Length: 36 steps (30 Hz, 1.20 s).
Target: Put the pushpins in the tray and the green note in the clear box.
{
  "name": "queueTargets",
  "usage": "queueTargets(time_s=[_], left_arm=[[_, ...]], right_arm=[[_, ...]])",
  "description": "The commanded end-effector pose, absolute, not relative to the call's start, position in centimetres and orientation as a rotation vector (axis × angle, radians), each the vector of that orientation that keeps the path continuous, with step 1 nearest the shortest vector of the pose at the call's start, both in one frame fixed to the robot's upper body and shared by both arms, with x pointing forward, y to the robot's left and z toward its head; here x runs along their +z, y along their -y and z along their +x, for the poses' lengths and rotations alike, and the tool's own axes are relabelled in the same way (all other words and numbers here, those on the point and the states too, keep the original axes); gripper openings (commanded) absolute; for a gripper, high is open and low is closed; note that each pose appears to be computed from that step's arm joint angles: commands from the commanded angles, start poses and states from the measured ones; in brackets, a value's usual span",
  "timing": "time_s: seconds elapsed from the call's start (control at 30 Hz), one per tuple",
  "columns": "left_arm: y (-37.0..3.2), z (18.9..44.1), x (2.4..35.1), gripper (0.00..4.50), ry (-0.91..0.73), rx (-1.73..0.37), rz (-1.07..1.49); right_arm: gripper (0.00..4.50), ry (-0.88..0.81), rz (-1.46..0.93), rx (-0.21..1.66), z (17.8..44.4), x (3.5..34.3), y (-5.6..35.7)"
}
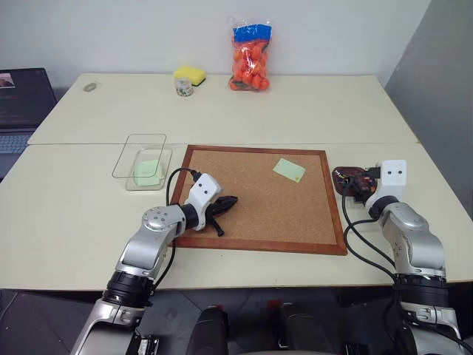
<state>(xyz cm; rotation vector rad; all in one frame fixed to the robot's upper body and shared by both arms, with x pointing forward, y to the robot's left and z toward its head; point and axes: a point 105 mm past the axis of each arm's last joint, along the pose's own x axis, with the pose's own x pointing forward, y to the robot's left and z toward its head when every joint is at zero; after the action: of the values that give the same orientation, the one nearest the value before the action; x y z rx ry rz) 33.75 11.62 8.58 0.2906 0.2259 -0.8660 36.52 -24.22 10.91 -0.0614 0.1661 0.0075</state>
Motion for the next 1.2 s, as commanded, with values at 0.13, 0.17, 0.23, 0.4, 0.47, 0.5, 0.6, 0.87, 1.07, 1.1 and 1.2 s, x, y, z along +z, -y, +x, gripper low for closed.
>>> queueTargets(time_s=[0.13, 0.17, 0.23, 0.4, 0.47, 0.5, 0.6, 0.87, 1.07, 1.1, 1.2], left_arm=[[-11.7, 33.3, 7.3, 0.0, -0.277, -0.871, 0.298], [-11.7, 33.3, 7.3, 0.0, -0.277, -0.872, 0.298], [-11.7, 33.3, 7.3, 0.0, -0.278, -0.872, 0.298], [-11.7, 33.3, 7.3, 0.0, -0.279, -0.871, 0.3], [-11.8, 33.3, 7.3, 0.0, -0.278, -0.87, 0.3], [-11.8, 33.3, 7.3, 0.0, -0.278, -0.87, 0.3], [-11.8, 33.3, 7.3, 0.0, -0.279, -0.87, 0.3], [-12.0, 33.2, 7.3, 0.0, -0.281, -0.863, 0.299], [-12.0, 33.1, 7.2, 0.0, -0.285, -0.863, 0.299], [-12.0, 33.1, 7.2, 0.0, -0.285, -0.864, 0.3], [-12.0, 33.2, 7.2, 0.0, -0.286, -0.864, 0.301]], right_arm=[[4.46, -0.105, -0.04, 0.06, 36.8, 12.7, 23.6], [4.46, -0.102, -0.035, 0.068, 36.8, 12.8, 23.5], [4.46, -0.099, -0.02, 0.09, 36.9, 12.8, 23.1], [4.46, -0.111, -0.002, 0.109, 37.4, 12.4, 22.6], [4.46, -0.12, -0.004, 0.105, 37.5, 12.2, 22.6], [4.46, -0.133, -0.007, 0.1, 37.6, 11.9, 22.7], [4.46, -0.157, -0.012, 0.094, 37.8, 11.3, 22.8], [4.46, -0.049, -0.009, 0.194, 37.3, 13.8, 20.8], [4.46, -0.01, -0.004, 0.398, 35.9, 14.6, 15.5], [4.46, -0.01, -0.024, 0.415, 35.8, 14.5, 14.7], [4.46, -0.004, -0.05, 0.43, 36.1, 14.2, 12.9]])
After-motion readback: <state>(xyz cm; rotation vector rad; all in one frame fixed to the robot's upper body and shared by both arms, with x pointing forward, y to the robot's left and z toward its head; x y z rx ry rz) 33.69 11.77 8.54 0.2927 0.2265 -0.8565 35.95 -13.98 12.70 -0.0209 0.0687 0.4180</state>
